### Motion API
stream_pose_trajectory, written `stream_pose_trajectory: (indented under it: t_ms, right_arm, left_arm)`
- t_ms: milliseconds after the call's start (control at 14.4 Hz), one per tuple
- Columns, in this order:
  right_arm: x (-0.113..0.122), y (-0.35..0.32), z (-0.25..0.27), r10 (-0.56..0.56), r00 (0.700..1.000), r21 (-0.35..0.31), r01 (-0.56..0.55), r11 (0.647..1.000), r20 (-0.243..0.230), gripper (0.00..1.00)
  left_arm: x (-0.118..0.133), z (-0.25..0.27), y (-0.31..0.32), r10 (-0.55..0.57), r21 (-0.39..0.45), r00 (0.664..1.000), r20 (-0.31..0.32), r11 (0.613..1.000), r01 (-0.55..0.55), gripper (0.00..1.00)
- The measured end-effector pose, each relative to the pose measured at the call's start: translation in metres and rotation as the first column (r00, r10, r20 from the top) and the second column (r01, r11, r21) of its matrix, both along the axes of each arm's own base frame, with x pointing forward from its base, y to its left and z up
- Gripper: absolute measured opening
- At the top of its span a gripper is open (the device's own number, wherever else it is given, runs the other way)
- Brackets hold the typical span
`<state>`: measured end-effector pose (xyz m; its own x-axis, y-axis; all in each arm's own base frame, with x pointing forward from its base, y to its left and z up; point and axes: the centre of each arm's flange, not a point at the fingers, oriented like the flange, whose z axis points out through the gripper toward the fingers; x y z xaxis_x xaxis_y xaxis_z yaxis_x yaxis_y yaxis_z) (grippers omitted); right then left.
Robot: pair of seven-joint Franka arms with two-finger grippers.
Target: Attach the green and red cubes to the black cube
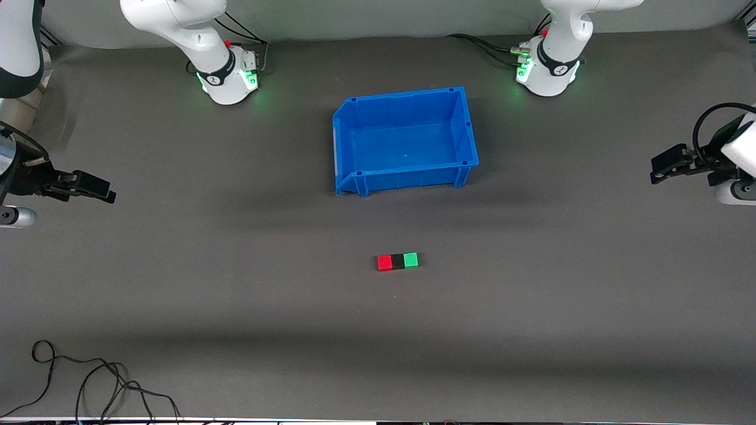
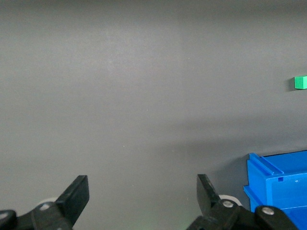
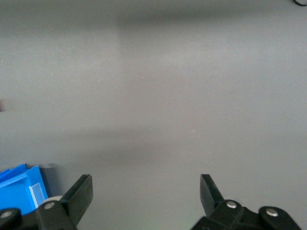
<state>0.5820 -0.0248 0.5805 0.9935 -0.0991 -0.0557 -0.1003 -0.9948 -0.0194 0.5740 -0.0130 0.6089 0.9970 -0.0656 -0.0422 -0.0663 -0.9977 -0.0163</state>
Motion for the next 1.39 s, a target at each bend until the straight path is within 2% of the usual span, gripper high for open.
stream_pose_trajectory:
  t_ms: [556,834,1390]
  right_arm:
    - [-0.013,-0.019,0.006,-0.021,1.0,0.019,0.021,1.0,0.007,1.0]
    - [-0.015,-0.008,0.008,0.009,1.0,-0.019,-0.008,1.0,0.015,1.0]
    - [-0.019,0.003,0.008,0.029,0.999,-0.024,-0.029,0.999,0.014,1.0]
  left_arm:
    - [0.0,0.0,-0.001,-0.001,0.0,1.0,0.0,1.0,0.001,1.0]
    - [0.0,0.0,-0.001,-0.002,0.0,1.0,0.0,1.0,0.002,1.0]
    - [0.001,-0.001,-0.003,-0.004,0.0,1.0,-0.002,1.0,0.004,1.0]
